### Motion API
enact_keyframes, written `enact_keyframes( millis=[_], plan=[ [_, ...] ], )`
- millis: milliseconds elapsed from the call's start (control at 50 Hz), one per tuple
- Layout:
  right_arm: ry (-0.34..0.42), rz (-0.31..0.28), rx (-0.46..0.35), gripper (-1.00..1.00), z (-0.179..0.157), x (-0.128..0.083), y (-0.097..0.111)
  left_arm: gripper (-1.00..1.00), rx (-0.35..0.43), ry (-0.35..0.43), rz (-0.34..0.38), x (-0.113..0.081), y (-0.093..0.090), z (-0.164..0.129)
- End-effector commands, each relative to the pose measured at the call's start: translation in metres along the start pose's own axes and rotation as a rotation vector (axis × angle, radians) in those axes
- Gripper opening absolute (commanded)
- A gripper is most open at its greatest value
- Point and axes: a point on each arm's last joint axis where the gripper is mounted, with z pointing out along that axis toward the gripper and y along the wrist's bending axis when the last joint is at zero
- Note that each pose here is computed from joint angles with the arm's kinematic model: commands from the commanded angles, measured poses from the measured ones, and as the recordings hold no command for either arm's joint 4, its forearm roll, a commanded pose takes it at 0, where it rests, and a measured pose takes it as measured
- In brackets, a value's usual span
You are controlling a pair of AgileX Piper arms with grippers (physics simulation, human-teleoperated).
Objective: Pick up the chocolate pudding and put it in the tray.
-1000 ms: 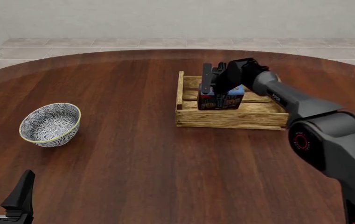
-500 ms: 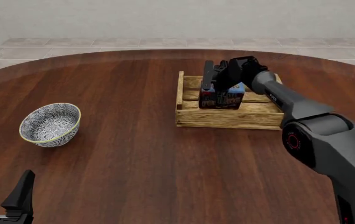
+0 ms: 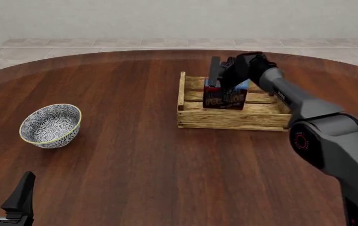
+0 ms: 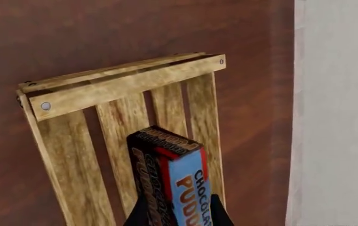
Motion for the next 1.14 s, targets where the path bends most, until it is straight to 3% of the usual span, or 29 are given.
enact_keyframes(
  millis=[20, 220, 460, 760, 1140],
  plan=[
    [-0.008, 0.004, 0.015, 1.00, -0.020, -0.005, -0.005, 1.00, 0.000, 0.000, 0.000, 0.000, 0.000, 0.000],
    [-0.027, 0.004, 0.021, 1.00, -0.040, -0.018, -0.008, 1.00, 0.000, 0.000, 0.000, 0.000, 0.000, 0.000],
    [-0.032, -0.007, 0.054, 1.00, -0.066, -0.017, -0.021, 1.00, 0.000, 0.000, 0.000, 0.000, 0.000, 0.000],
    [-0.041, 0.000, 0.099, 1.00, -0.127, -0.011, -0.022, 1.00, 0.000, 0.000, 0.000, 0.000, 0.000, 0.000],
    [-0.095, 0.062, 0.187, 1.00, -0.246, 0.000, 0.022, 1.00, 0.000, 0.000, 0.000, 0.000, 0.000, 0.000]
  ],
)
